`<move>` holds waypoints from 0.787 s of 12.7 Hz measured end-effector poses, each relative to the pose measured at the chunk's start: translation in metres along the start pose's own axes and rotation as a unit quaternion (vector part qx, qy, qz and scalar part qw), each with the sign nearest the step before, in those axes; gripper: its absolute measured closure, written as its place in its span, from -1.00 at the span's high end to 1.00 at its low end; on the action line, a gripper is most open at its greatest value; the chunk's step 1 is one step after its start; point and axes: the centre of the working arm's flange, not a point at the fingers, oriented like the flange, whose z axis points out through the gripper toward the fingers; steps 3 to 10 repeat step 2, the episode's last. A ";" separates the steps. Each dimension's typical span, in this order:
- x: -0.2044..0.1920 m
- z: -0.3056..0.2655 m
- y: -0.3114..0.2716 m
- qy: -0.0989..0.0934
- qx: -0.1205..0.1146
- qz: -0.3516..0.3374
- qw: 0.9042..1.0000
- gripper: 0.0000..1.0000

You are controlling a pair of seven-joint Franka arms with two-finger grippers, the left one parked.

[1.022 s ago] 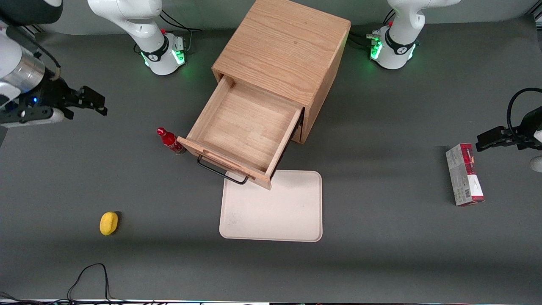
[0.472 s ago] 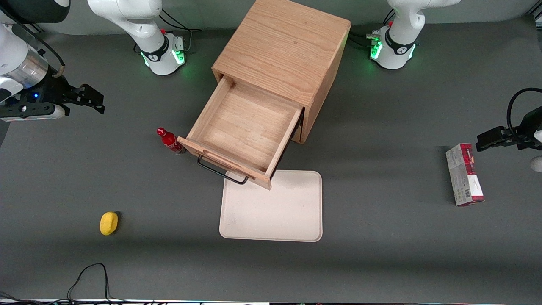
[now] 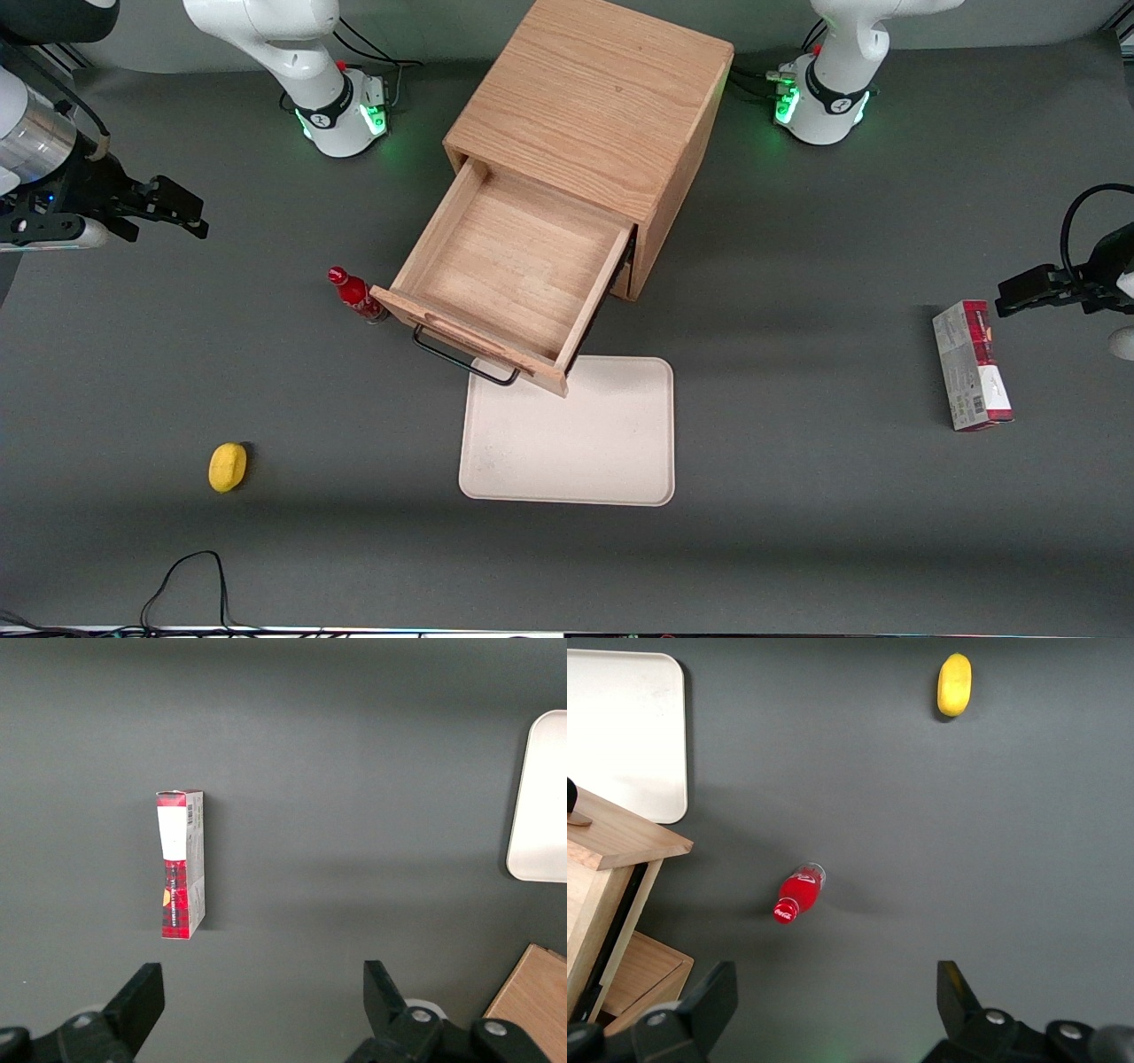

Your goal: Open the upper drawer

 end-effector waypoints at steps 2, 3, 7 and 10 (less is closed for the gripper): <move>0.002 0.003 -0.001 -0.003 0.000 -0.001 1.000 1.00; 0.002 0.003 -0.001 -0.003 0.000 -0.001 1.000 1.00; 0.002 0.003 -0.001 -0.003 0.000 -0.001 1.000 1.00; 0.002 0.003 -0.001 -0.003 0.000 -0.001 1.000 1.00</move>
